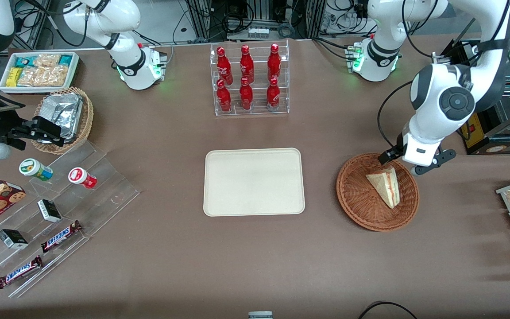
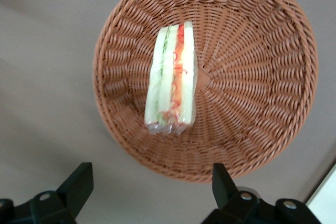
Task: Place sandwich from basket to tray
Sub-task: 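Lower the left gripper and close it on the wrapped sandwich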
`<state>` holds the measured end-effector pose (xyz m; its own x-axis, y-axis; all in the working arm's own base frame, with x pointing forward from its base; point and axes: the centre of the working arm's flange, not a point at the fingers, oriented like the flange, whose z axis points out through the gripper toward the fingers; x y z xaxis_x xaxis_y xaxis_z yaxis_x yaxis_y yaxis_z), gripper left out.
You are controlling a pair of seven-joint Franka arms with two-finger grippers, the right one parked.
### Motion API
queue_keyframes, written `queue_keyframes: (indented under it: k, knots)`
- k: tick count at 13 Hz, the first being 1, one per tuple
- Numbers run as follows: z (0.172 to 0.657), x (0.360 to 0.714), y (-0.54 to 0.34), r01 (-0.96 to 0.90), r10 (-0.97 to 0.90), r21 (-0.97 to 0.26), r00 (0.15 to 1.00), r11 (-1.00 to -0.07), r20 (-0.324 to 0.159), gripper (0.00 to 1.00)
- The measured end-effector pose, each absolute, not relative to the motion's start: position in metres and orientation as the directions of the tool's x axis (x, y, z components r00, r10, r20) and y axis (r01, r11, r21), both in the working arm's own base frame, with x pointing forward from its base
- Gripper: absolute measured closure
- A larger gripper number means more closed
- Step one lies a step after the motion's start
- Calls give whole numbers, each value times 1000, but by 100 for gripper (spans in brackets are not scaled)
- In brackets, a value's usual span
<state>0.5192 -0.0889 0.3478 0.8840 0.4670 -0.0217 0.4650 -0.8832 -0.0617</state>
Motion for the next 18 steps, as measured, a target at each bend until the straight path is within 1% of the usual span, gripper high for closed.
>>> queue_keyframes:
  k: [3,5,10,13,16,17,18]
  knots:
    - [327,528,-90,479,480,-43,878,-877,-3,0]
    - [313,529,-90,440,440,-82,898,-894,12,0]
    - [299,536,-90,425,423,-68,905,-903,38,0]
    - [286,538,-89,427,425,-60,904,-902,36,1]
    - [276,539,-89,426,425,-57,905,-903,32,9]
    - [274,539,-89,426,425,-58,905,-903,29,9]
    - [271,539,-89,426,425,-59,905,-903,26,22]
